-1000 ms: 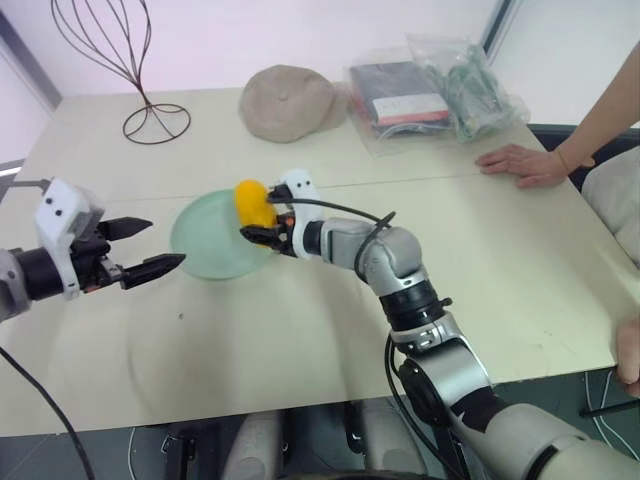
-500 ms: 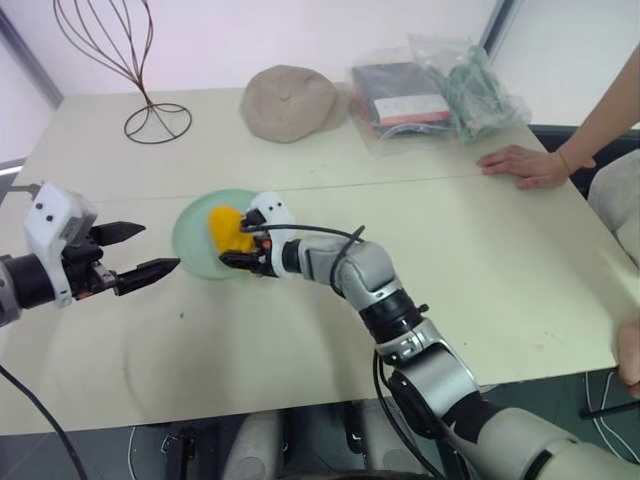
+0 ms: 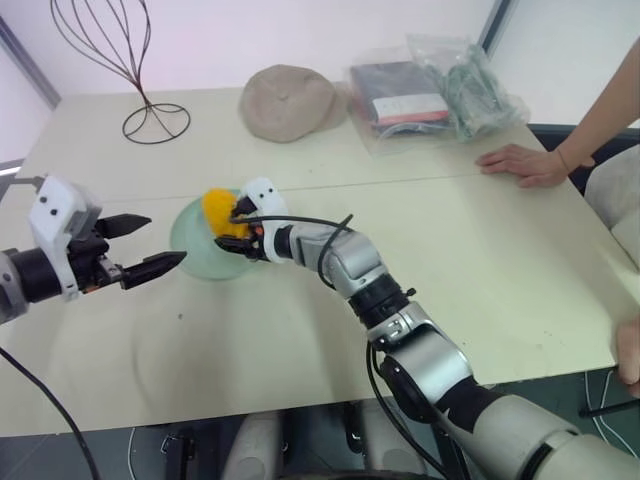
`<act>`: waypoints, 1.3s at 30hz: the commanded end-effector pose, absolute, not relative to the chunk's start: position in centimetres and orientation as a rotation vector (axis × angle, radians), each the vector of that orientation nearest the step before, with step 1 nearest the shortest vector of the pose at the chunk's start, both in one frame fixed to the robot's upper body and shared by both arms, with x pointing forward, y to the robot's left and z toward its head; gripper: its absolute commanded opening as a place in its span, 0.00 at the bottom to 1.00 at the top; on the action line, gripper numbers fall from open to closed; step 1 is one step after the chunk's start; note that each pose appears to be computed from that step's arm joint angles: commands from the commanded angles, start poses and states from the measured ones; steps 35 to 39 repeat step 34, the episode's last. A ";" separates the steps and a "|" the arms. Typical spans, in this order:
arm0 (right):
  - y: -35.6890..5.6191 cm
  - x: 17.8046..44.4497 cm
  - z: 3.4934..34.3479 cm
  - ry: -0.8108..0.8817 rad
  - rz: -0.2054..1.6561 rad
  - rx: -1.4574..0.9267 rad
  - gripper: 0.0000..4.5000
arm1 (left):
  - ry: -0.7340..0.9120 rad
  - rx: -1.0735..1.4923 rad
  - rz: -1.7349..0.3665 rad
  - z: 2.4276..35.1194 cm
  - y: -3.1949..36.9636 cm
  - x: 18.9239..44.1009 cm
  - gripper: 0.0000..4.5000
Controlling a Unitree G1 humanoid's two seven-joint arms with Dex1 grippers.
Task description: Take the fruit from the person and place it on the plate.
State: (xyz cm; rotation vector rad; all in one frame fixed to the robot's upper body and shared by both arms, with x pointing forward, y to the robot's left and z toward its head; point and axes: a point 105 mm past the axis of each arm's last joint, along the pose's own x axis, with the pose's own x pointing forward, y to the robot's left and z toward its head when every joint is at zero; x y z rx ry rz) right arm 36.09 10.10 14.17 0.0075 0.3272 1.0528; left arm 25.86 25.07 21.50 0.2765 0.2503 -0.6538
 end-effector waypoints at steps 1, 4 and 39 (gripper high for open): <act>11.3 35.8 16.3 0.237 1.095 -0.007 0.83 | 0.217 0.292 -0.666 22.1 24.6 25.9 1.00; 11.3 35.9 16.3 0.229 1.094 -0.017 0.99 | 0.214 0.291 -0.668 22.1 24.5 25.9 1.00; -11.1 27.9 26.5 0.014 1.067 -0.274 0.99 | 0.208 0.263 -0.747 21.4 23.8 27.2 1.00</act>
